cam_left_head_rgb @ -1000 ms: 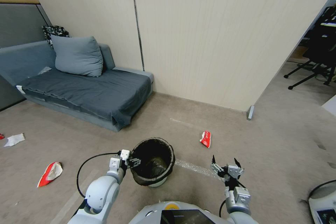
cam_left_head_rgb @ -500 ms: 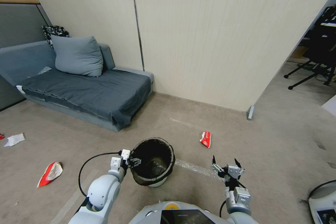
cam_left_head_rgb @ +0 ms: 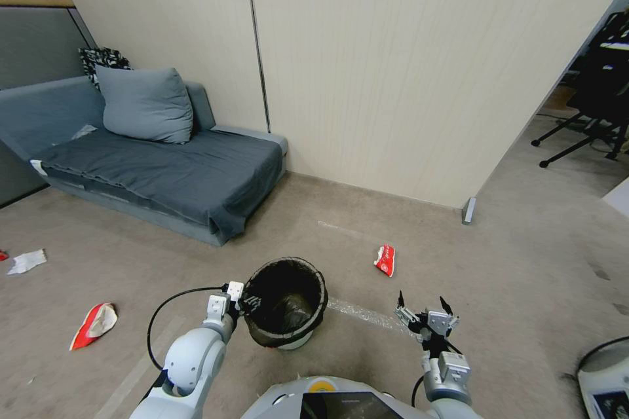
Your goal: Pick up the trash bin, then pick up the garbage from the floor and place it into the trash bin.
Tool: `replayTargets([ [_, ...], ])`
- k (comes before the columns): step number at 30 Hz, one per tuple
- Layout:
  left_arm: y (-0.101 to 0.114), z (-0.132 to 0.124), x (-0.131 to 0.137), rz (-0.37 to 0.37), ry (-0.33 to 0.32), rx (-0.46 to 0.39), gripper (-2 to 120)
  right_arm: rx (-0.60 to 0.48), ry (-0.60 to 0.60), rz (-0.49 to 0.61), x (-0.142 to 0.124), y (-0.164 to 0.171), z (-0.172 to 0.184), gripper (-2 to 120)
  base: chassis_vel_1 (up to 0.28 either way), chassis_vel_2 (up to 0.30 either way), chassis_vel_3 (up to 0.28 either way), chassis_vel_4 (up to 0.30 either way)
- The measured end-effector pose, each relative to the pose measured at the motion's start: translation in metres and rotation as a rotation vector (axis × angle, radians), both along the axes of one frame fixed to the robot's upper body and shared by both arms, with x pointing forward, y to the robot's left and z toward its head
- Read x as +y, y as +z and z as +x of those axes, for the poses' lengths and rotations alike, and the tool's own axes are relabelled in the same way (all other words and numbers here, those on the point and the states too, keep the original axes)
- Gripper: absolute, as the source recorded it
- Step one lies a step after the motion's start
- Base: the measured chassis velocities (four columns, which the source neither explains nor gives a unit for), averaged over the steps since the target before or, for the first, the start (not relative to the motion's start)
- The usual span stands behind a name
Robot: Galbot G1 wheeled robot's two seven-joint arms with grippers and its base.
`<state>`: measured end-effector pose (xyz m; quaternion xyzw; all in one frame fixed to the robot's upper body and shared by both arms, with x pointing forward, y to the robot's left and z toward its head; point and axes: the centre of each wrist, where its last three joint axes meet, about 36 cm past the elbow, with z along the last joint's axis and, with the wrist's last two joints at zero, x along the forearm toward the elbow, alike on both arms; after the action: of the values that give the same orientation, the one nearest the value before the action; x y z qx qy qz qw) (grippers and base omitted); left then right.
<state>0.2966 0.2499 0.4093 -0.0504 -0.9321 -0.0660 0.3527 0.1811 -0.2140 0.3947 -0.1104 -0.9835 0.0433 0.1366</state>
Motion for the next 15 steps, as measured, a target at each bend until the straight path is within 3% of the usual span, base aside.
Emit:
replayTargets([
  [7, -0.0025, 0.0003, -0.0016, -0.004, 0.004, 0.005, 14, -0.008, 0.001, -0.001, 0.0001, 0.0020, 0.0009, 100, 0.000, 0.000, 0.000, 0.000],
  [15, -0.0029, 0.0009, -0.0026, -0.008, 0.002, 0.004, 9, -0.010, 0.000, 0.001, -0.0001, 0.0025, 0.0016, 100, 0.000, 0.000, 0.000, 0.000],
])
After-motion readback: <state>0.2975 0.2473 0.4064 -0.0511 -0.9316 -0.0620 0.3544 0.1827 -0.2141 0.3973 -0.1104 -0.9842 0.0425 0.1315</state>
